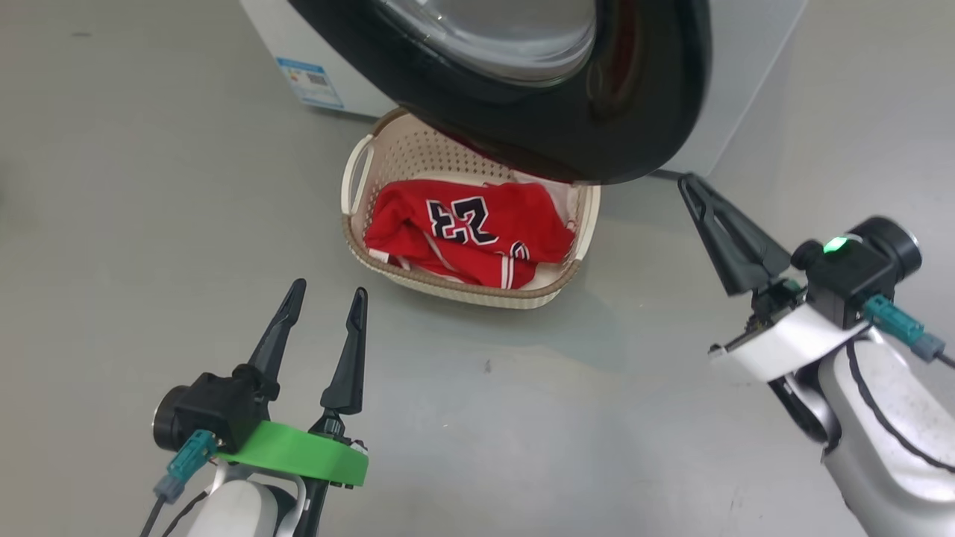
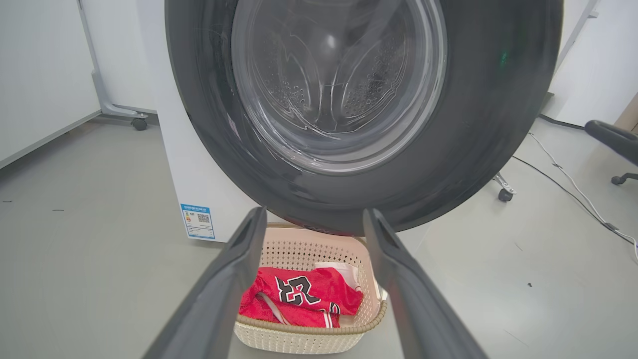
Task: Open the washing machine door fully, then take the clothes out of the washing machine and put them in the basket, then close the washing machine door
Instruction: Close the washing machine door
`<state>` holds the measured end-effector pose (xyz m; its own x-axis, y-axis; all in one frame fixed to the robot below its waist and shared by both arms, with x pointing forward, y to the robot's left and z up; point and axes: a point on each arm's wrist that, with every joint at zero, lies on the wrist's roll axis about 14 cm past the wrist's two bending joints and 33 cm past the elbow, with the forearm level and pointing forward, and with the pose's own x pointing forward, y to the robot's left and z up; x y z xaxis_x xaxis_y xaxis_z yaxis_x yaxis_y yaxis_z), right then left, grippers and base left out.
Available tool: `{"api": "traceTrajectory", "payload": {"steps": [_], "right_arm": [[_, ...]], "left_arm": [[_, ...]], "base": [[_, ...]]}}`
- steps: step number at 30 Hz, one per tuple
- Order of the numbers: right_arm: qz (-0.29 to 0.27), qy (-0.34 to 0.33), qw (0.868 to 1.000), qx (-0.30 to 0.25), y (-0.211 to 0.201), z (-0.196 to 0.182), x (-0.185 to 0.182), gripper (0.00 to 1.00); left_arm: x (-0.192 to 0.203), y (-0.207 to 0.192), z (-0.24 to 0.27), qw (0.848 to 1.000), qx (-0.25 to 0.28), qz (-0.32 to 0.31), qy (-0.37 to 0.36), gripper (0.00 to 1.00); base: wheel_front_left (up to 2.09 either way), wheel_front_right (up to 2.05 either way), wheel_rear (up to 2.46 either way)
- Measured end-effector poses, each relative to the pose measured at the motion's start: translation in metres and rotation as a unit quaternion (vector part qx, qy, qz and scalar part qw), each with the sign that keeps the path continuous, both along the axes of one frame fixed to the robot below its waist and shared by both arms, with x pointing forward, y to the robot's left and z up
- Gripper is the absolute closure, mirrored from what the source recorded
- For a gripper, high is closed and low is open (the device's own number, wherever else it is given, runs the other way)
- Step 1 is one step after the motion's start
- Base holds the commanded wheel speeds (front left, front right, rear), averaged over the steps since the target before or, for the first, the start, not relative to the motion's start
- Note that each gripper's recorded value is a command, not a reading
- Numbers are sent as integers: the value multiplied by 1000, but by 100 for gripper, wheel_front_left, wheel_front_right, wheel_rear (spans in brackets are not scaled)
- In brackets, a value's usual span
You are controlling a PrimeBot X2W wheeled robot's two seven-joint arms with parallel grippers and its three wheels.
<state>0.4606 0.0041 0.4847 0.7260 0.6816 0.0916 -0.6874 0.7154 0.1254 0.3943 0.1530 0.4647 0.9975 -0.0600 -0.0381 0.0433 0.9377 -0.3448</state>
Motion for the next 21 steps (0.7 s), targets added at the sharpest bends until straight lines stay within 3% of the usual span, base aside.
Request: {"api": "traceTrajectory", "payload": {"steps": [10, 21], "right_arm": [[23, -12, 1000, -8, 13, -10, 44, 100], [35, -4, 999, -4, 24, -26, 68, 100]], "left_arm": [[11, 20, -9, 999, 18, 26, 10, 0], [10, 29, -20, 998, 3, 49, 31, 0]], "base": [[0, 0, 0], [0, 0, 0]]}}
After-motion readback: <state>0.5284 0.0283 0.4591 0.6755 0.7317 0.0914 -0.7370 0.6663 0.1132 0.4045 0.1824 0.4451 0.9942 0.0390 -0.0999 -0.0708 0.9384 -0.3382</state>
